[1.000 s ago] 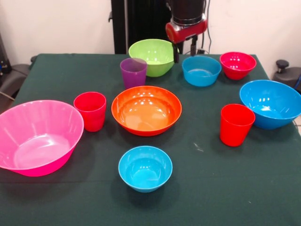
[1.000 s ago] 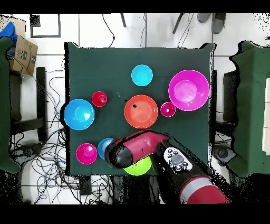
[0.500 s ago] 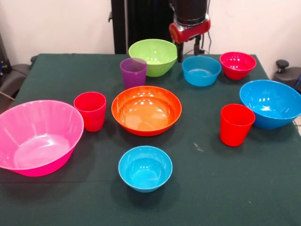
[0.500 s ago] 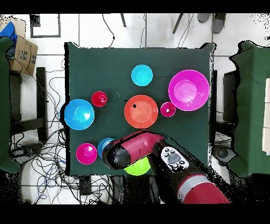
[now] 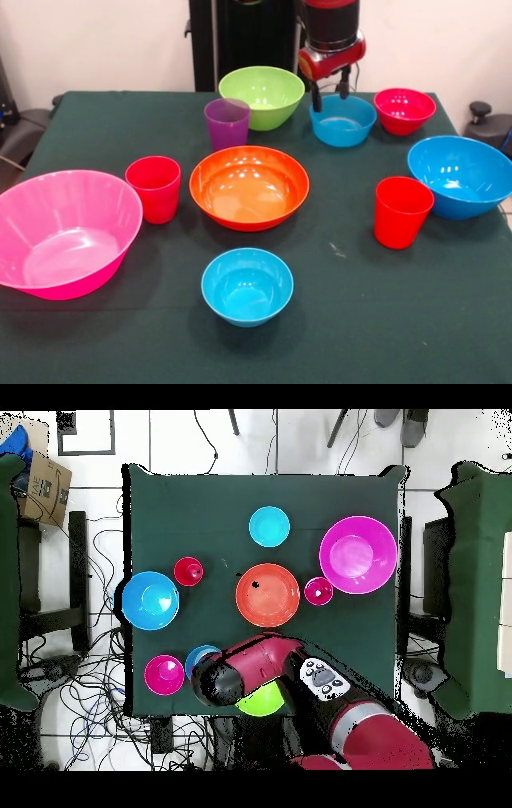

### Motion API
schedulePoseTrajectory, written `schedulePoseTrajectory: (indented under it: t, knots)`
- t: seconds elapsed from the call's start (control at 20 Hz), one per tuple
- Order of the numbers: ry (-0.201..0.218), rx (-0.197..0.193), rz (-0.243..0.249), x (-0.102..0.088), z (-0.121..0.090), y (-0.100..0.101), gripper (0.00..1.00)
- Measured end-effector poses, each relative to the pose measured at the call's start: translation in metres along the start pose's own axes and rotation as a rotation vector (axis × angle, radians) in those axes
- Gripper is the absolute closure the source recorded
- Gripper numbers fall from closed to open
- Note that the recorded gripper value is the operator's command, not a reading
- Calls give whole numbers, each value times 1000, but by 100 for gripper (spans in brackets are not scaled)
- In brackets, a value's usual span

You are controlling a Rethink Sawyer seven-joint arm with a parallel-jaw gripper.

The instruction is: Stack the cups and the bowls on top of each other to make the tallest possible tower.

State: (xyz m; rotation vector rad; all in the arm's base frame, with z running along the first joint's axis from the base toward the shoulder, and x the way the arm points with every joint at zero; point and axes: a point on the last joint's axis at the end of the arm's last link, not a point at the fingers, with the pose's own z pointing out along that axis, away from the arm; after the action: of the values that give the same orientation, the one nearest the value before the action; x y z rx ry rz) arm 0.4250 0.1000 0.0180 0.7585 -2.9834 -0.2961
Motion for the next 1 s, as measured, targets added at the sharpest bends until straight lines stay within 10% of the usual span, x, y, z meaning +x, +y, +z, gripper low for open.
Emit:
schedulePoseTrajectory:
  t: [1.0]
  knots:
    - [45,-36,-28,34,35,13,0]
